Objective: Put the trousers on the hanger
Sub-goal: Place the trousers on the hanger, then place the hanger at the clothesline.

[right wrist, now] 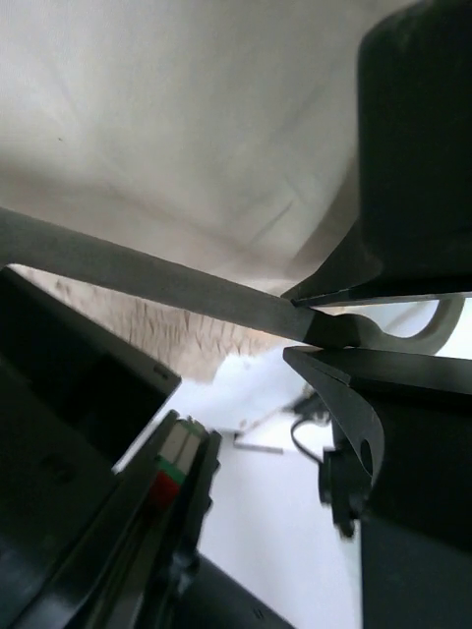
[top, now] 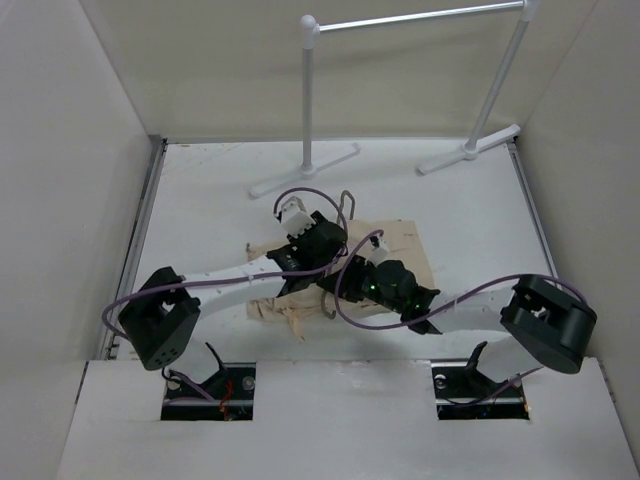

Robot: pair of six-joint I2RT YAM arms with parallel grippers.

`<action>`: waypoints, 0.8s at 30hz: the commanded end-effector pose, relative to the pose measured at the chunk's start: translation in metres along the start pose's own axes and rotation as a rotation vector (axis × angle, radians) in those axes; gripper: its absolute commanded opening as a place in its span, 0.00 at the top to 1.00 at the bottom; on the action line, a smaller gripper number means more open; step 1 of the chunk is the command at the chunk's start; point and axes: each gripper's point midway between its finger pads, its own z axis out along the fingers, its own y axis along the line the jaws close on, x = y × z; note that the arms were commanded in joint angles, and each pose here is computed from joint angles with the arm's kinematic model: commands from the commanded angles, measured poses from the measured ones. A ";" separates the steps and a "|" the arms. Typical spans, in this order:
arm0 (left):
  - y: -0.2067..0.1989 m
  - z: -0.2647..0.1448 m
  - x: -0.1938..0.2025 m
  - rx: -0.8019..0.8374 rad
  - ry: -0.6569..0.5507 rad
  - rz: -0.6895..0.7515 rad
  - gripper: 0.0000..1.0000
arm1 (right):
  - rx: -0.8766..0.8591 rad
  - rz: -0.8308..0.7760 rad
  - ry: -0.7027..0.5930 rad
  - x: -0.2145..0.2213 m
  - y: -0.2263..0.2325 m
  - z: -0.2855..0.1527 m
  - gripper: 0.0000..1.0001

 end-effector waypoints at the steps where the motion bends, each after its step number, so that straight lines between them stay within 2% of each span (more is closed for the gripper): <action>1: -0.033 -0.021 -0.039 0.093 -0.039 -0.102 0.57 | -0.206 0.041 -0.111 -0.034 0.061 -0.017 0.91; 3: -0.033 -0.029 -0.050 0.113 -0.046 -0.115 0.36 | -0.213 0.045 -0.135 -0.046 0.065 -0.026 0.91; 6: -0.031 -0.044 -0.069 0.146 -0.065 -0.123 0.15 | -0.207 0.033 -0.148 -0.059 0.068 -0.037 0.92; 7: -0.032 -0.049 -0.074 0.158 -0.070 -0.120 0.00 | -0.202 0.030 -0.151 -0.063 0.068 -0.039 0.92; 13: -0.048 -0.081 -0.104 0.248 -0.091 -0.101 0.00 | -0.163 0.004 -0.170 -0.086 0.067 -0.050 0.94; 17: -0.059 -0.109 -0.138 0.298 -0.140 -0.062 0.00 | -0.146 -0.024 -0.210 -0.112 0.076 -0.063 0.95; 24: -0.054 -0.130 -0.191 0.285 -0.231 0.007 0.00 | -0.159 -0.028 -0.286 -0.169 0.108 -0.097 0.97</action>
